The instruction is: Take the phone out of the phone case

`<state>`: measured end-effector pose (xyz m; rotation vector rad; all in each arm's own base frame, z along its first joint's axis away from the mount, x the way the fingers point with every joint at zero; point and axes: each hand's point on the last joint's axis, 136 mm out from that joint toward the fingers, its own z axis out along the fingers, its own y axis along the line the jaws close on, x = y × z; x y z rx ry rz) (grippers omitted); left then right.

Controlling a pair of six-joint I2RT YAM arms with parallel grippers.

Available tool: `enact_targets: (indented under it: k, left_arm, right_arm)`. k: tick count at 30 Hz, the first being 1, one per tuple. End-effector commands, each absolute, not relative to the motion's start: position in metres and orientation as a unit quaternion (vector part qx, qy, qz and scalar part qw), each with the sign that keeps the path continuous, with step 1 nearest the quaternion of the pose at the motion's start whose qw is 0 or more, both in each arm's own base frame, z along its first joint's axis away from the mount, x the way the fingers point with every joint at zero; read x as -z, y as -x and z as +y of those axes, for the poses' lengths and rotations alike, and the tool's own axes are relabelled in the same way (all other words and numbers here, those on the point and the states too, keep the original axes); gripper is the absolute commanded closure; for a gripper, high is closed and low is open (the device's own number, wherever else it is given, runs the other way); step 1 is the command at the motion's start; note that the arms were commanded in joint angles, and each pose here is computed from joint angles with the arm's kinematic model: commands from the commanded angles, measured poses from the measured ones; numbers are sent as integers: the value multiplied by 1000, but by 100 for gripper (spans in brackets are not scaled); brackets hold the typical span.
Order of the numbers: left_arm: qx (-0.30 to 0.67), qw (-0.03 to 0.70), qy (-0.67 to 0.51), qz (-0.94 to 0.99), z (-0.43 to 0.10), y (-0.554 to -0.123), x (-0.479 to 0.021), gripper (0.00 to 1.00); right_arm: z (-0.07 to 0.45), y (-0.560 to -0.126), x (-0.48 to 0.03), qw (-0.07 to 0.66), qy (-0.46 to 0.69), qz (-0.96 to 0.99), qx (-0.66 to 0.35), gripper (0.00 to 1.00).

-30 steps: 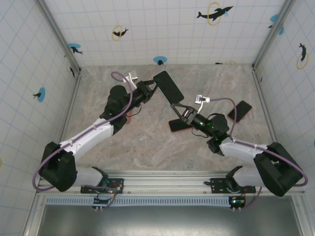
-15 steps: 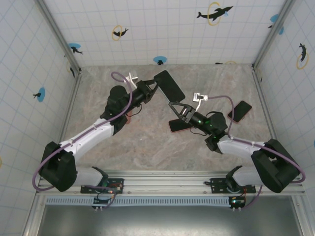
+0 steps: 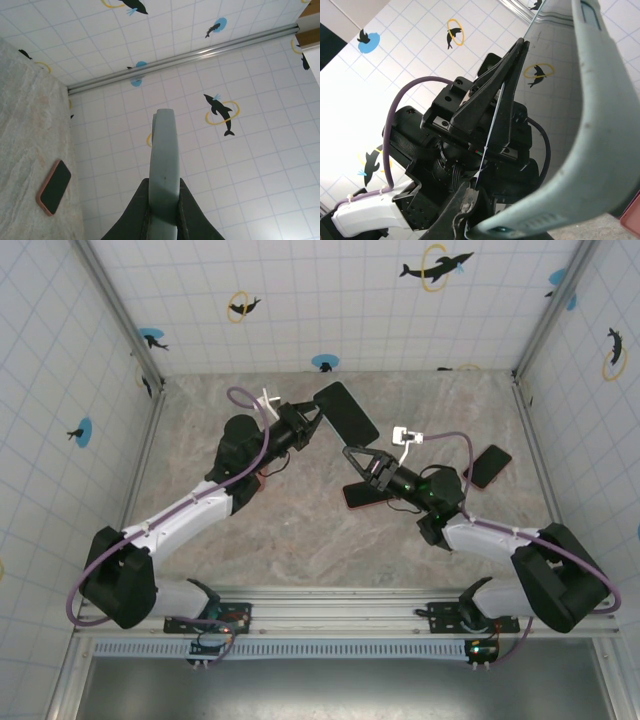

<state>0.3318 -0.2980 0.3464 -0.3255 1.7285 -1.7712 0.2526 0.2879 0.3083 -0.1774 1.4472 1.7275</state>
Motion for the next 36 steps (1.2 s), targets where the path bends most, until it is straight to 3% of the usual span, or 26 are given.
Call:
enact_targets:
  k: [1,22,36]
  left_arm:
    - [723,311,102,609,-303,-314,-388,100]
    - [740,281,114,600,-311,-305,-391,100]
    - [733,279,119,608,-313,-308,-386,100]
  right_arm:
    - [290,-260,-307,447,94,592,-664,81]
    - [282,-276,-297,473,120,622,-613,84]
    - [273,-273,-311,493,124,597,-621,78]
